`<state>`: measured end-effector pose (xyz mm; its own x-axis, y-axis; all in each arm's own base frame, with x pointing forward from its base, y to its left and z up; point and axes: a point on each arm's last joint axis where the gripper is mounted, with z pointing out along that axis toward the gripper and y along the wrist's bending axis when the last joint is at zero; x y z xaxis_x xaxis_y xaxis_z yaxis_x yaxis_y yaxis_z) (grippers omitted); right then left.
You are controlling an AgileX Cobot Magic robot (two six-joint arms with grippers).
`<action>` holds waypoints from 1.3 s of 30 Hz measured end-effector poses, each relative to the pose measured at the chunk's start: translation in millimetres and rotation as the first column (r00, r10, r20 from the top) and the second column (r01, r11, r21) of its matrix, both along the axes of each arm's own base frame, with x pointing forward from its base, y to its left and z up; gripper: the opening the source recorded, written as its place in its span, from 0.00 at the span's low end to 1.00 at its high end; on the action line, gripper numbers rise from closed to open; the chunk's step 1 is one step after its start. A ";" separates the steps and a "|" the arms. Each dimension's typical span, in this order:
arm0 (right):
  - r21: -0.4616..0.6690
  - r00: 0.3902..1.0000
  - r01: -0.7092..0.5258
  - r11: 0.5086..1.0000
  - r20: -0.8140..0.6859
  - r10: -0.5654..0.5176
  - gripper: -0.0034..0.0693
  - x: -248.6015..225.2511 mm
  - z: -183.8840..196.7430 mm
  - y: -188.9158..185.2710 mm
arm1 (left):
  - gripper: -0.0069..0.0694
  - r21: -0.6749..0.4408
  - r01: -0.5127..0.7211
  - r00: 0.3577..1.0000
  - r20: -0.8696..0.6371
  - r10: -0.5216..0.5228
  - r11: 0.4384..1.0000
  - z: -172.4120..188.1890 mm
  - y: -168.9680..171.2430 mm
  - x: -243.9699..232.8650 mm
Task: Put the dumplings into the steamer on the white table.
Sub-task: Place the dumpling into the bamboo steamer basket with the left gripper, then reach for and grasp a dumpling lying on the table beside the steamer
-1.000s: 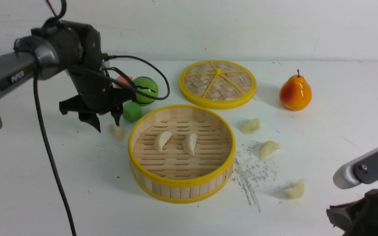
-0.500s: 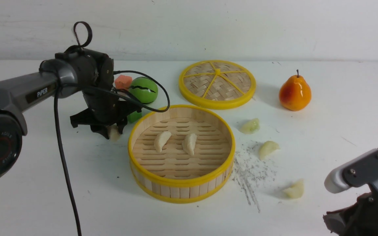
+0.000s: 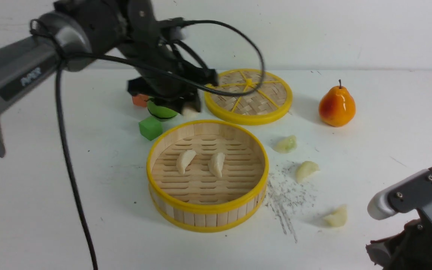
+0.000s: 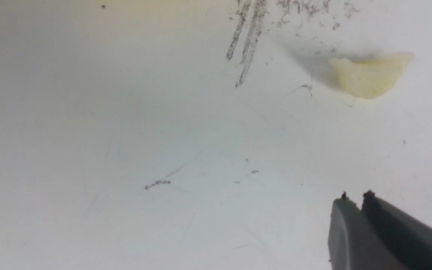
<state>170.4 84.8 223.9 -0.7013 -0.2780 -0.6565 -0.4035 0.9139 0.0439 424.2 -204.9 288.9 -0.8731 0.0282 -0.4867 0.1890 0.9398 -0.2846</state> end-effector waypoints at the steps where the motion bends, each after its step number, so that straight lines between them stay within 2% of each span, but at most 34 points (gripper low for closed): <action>1: -0.001 1.000 0.000 1.000 -0.002 0.000 0.13 0.2 -0.4 0.1 | 0.40 -0.003 0.036 0.999 -0.016 -0.036 0.999 -7.0 -14.9 -4.6; 4: -0.003 1.000 0.000 1.000 -0.006 0.000 0.13 0.6 -1.3 0.3 | 0.40 0.031 0.119 0.992 -0.056 -0.117 0.992 -39.6 -51.1 -12.8; 11: 0.017 1.000 0.012 1.000 -0.017 -0.012 0.13 0.2 -1.3 1.0 | 0.42 0.129 0.190 0.982 -0.003 -0.191 0.973 -77.5 -80.5 -13.2; 16: 0.020 1.000 0.014 1.000 -0.019 -0.014 0.15 0.1 -1.3 1.2 | 0.56 0.131 0.182 0.983 -0.017 -0.181 0.975 -82.4 -81.3 -13.2; 18: 0.037 0.999 0.039 0.999 -0.034 -0.038 0.18 0.0 -1.0 1.1 | 0.63 0.146 0.175 0.984 -0.033 -0.172 0.974 -79.6 -79.7 -13.8; 22: 0.068 0.990 0.113 0.991 -0.097 -0.106 0.33 4.9 6.9 3.6 | 0.60 0.229 0.179 0.984 -0.018 -0.180 0.957 -39.9 -67.8 -20.6; 27: 0.051 0.982 0.153 0.987 -0.118 -0.146 0.67 32.1 19.4 14.5 | 0.34 0.270 0.109 0.969 0.185 -0.163 0.957 80.5 -27.8 -59.7; 30: -0.019 0.986 0.128 0.992 -0.108 -0.129 0.79 54.9 17.4 22.1 | 0.20 0.228 0.071 0.944 0.299 -0.139 0.971 147.4 3.1 -101.3; 31: -0.061 0.987 0.112 0.992 -0.105 -0.118 0.81 65.4 14.6 25.2 | 0.14 0.205 0.061 0.930 0.343 -0.130 0.977 170.4 17.3 -121.6; 32: -0.069 0.987 0.110 0.992 -0.108 -0.117 0.82 66.9 14.0 25.6 | 0.14 0.204 0.060 0.930 0.345 -0.129 0.977 172.3 19.5 -124.7; 33: -0.108 0.987 0.100 0.989 -0.112 -0.112 0.82 78.0 12.0 29.0 | 0.08 0.184 0.053 0.918 0.377 -0.121 0.982 188.3 33.6 -145.2; 36: -0.160 0.978 0.114 0.981 -0.154 -0.139 0.82 102.2 0.1 36.6 | 0.07 0.151 0.046 0.896 0.432 -0.108 0.987 207.5 67.3 -194.2; 37: -0.161 0.975 0.126 0.979 -0.161 -0.152 0.81 107.2 -2.0 37.6 | 0.07 0.147 0.046 0.892 0.439 -0.107 0.988 207.3 73.4 -203.1; 39: -0.135 0.951 0.224 0.965 -0.187 -0.247 0.77 127.4 -8.8 36.6 | 0.07 0.121 0.041 0.882 0.462 -0.093 0.992 194.0 97.7 -239.0</action>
